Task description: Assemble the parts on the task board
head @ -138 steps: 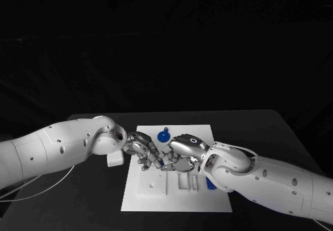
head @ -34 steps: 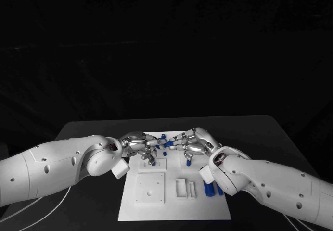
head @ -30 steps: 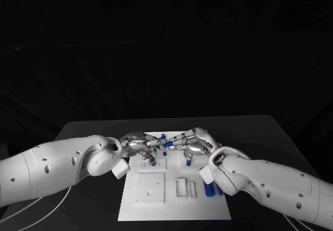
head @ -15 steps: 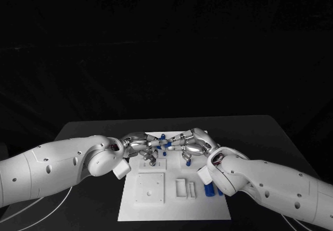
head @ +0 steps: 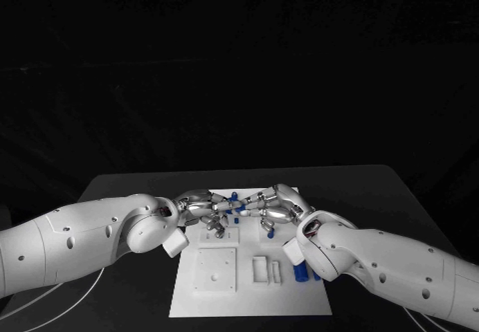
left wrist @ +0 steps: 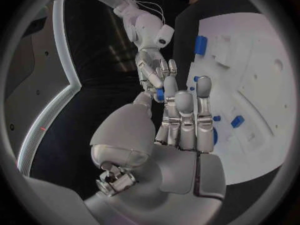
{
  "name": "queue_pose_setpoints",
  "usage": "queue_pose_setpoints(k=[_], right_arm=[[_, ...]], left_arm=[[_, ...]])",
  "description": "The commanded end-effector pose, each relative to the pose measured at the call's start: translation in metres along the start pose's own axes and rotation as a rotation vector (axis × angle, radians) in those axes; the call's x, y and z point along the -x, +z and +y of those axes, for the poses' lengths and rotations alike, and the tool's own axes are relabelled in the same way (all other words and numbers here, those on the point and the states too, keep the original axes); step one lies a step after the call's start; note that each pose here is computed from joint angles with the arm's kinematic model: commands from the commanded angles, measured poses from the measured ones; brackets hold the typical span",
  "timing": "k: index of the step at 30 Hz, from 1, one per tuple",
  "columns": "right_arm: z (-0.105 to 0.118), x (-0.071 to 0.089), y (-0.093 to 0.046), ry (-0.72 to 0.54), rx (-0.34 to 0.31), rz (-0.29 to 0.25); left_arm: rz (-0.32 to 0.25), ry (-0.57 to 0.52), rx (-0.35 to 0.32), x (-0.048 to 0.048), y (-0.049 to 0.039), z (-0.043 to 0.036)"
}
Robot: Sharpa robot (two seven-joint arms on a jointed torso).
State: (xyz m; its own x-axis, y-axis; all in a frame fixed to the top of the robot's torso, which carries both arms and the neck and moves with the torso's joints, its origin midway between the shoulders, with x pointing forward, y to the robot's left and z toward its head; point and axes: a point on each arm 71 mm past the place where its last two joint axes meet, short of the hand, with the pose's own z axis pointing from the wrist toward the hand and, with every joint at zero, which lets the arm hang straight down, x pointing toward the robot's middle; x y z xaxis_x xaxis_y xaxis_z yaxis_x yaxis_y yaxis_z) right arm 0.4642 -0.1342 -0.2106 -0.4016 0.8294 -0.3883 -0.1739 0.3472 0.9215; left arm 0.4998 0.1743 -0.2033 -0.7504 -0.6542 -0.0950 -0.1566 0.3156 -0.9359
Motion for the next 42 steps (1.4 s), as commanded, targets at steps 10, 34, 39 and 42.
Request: queue_pose_setpoints(k=[10,34,39,42], right_arm=[[-0.0009,-0.0024,0.0002,0.005,-0.008,0.028],[-0.0042,-0.0036,0.0016,-0.004,-0.035,0.051],[-0.0055,-0.0025,0.0019,-0.007,-0.042,0.047],[-0.0061,-0.0018,0.0020,-0.009,-0.044,0.042]], left_arm=[[0.034,-0.008,-0.019,-0.0034,0.0012,-0.0022],[0.021,-0.063,-0.036,-0.0026,0.0028,-0.0041],[0.007,-0.079,-0.038,-0.0019,0.0031,-0.0044],[-0.007,-0.084,-0.037,-0.0007,0.0030,-0.0042]])
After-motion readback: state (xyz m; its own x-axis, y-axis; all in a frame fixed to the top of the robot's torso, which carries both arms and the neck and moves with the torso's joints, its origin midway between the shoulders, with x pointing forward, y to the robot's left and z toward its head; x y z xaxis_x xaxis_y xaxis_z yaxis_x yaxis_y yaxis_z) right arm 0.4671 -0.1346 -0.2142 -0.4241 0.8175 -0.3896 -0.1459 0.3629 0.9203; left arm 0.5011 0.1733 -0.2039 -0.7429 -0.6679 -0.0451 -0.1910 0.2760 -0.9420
